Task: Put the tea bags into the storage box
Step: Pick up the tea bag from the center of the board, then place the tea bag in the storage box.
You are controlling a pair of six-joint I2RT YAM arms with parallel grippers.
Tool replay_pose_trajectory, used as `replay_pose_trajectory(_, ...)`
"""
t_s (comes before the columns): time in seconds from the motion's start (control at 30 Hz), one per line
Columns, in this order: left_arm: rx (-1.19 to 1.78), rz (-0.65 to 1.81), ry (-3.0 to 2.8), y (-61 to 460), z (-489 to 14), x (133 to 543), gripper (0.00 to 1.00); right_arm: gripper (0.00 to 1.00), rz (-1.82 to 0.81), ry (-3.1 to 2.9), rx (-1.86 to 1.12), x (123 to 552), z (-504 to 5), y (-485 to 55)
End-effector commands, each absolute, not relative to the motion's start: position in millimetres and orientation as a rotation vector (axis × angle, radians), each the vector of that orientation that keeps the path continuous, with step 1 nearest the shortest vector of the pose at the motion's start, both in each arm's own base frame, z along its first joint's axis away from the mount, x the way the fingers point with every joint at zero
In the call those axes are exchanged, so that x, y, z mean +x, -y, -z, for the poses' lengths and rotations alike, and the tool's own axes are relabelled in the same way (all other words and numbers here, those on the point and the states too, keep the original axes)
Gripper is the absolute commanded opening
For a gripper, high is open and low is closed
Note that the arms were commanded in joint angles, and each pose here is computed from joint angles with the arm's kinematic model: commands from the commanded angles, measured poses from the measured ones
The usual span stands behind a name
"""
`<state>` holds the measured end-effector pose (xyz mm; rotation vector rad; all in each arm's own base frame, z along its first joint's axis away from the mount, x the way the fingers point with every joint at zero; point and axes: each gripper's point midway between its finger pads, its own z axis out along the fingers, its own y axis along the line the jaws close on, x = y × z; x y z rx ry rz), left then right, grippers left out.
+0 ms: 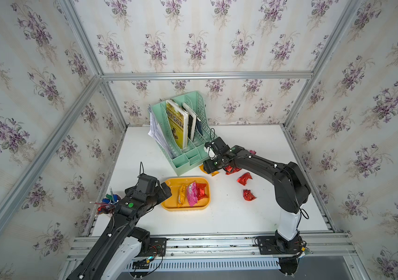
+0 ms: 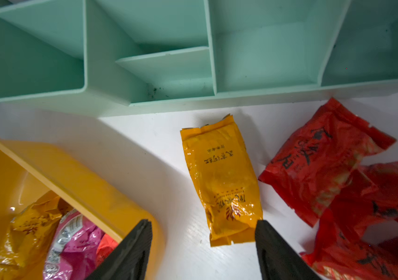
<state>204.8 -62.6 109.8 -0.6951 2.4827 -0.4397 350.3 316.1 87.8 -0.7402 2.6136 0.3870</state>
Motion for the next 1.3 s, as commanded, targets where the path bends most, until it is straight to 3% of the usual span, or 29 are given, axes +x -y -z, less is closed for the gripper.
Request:
replay_pose_trajectory(0.0,-0.757,0.416,-2.475,57.0,-107.8,201.0,0.99,0.74,-0.239,-2.582,-0.886,358.9,-75.0,-306.7)
replay_pose_trajectory(0.17,-0.779,0.419,-2.471,56.0,-109.4,199.1,0.99,0.76,-0.148,-2.574,-0.965,369.8,-56.2,-306.1)
replay_pose_trajectory(0.6,-0.823,0.452,-2.483,59.1,-101.9,195.1,0.99,0.75,-0.204,-2.612,-1.034,367.7,-26.2,-318.1)
replay_pose_trajectory(0.73,-0.818,0.447,-2.485,58.3,-102.0,193.4,0.99,0.69,-0.203,-2.628,-1.000,367.9,-23.5,-316.7)
replay_pose_trajectory(0.97,-0.793,0.449,-2.494,59.0,-102.3,191.3,0.99,0.48,-0.281,-2.590,-0.856,370.9,-61.2,-321.6)
replay_pose_trajectory(1.27,-0.685,0.419,-2.529,61.1,-109.7,195.1,0.99,0.40,-0.448,-2.658,-0.461,354.6,-114.3,-316.4)
